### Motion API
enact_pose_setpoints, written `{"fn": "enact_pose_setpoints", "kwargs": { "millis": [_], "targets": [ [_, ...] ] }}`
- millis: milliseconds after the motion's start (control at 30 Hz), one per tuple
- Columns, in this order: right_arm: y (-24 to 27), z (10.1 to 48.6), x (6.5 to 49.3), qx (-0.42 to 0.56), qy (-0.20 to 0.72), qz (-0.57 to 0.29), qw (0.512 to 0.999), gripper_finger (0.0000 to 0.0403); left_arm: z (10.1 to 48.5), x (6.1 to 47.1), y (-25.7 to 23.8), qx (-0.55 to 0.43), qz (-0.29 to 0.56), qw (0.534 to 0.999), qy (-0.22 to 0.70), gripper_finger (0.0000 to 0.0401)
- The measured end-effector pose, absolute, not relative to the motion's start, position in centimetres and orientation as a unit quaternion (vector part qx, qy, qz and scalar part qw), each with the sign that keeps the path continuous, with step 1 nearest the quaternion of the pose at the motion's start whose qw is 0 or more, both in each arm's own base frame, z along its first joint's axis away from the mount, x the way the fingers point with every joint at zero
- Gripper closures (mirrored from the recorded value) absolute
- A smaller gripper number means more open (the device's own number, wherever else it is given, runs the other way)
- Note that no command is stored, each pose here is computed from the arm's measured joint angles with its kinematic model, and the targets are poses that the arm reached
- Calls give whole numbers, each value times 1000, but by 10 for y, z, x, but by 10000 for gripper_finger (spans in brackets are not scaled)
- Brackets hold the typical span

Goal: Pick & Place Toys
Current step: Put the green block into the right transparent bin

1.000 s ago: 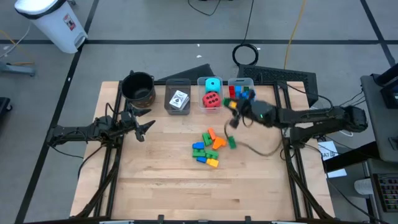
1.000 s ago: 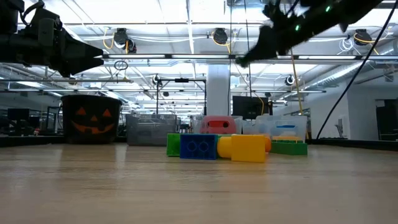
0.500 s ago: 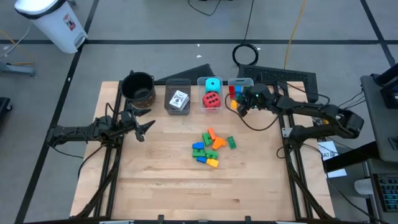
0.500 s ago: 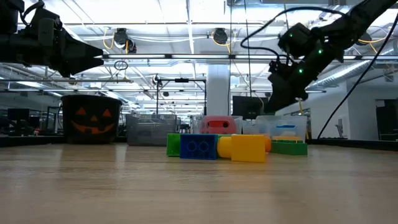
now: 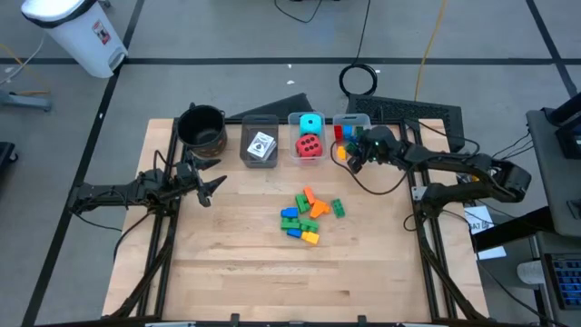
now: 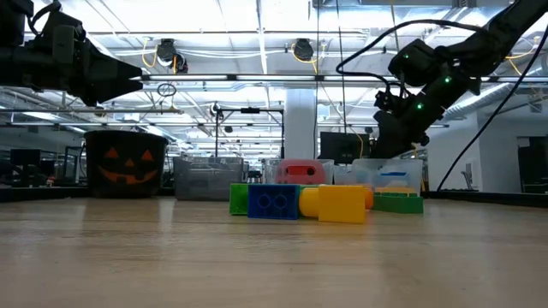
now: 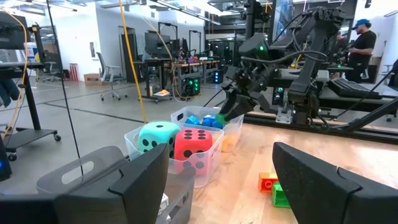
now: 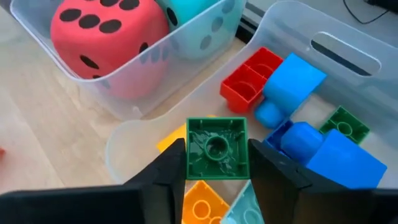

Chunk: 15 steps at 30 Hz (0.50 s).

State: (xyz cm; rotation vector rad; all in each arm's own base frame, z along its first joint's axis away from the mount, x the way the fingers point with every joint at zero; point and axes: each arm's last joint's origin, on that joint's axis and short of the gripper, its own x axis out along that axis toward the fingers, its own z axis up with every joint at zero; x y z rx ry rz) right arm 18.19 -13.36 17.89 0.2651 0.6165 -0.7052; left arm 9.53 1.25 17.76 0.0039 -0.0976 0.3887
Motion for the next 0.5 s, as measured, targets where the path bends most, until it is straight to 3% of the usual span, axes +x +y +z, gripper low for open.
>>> {"fn": "enact_pose_setpoints", "kwargs": {
  "millis": [500],
  "targets": [
    [-129, 184, 189, 110, 247, -327, 906, 178, 178, 95, 12, 2, 193, 980, -48, 109]
  ]
}}
